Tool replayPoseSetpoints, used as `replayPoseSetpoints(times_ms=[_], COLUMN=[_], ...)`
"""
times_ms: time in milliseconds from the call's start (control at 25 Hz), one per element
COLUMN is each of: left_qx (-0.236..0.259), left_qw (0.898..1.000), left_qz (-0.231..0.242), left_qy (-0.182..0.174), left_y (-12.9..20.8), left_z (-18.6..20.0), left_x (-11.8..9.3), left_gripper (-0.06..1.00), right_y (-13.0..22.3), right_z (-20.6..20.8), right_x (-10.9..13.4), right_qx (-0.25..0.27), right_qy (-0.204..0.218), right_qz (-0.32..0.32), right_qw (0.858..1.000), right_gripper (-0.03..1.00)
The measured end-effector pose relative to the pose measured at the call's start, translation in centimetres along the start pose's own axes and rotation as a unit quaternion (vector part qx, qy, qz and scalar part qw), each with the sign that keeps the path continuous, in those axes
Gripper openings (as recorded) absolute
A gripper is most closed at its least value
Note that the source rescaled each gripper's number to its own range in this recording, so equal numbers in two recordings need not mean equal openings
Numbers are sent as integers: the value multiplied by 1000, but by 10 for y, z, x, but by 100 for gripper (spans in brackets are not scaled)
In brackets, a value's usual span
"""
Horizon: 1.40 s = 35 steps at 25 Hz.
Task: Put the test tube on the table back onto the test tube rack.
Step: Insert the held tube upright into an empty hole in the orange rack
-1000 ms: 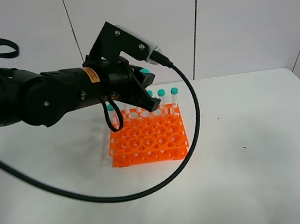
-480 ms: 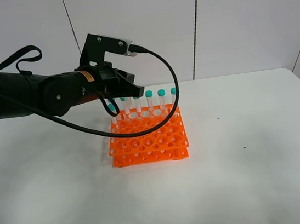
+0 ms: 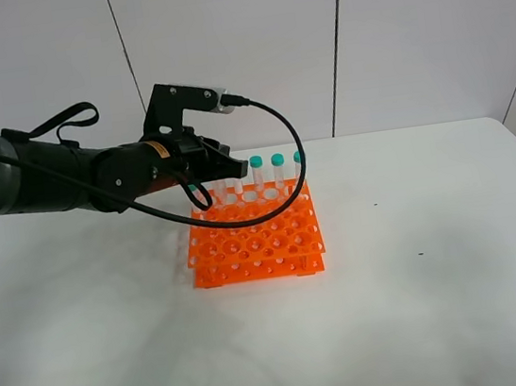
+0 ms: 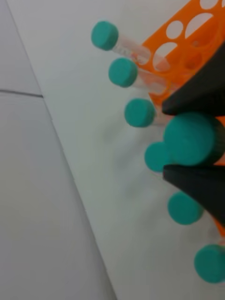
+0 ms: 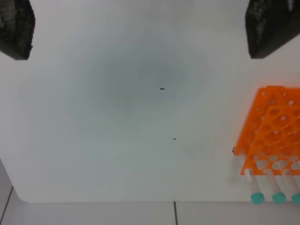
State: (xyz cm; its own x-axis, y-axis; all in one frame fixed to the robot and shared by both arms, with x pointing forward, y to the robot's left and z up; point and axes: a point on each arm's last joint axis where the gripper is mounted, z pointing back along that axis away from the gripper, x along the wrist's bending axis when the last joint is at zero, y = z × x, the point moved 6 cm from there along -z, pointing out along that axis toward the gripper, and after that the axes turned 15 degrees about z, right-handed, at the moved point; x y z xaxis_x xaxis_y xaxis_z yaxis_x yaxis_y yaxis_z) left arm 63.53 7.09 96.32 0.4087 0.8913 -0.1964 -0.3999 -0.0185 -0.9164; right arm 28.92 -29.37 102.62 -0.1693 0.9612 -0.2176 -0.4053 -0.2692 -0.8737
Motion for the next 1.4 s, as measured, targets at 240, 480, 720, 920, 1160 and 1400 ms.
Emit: replayPoseSetpoints(times_ms=[240,480,720,920,1160,1400], left_qx=[-12,-12,-3,-5,0,7], left_qw=[1000,1000,1000,1000,1000,1000], left_qz=[5,7,7,7,7,7], left_qy=[-7,-11,-14,-14,-16,-18], left_y=[-4,-3,7,8,19,26], left_z=[-1,-2,-8,-10,-17,-21], left_x=[8,12,14,15,17,19], left_gripper=[0,0,0,0,0,0], right_y=[0,0,0,0,0,0], right_z=[0,0,0,0,0,0], right_x=[0,0,0,0,0,0], right_qx=[0,0,0,0,0,0], right_qy=[0,0,0,-1,-1,-1], right_qz=[0,0,0,0,0,-1], right_qw=[1000,1000,1000,1000,1000,1000], right_gripper=[100,100,100,100,100,100])
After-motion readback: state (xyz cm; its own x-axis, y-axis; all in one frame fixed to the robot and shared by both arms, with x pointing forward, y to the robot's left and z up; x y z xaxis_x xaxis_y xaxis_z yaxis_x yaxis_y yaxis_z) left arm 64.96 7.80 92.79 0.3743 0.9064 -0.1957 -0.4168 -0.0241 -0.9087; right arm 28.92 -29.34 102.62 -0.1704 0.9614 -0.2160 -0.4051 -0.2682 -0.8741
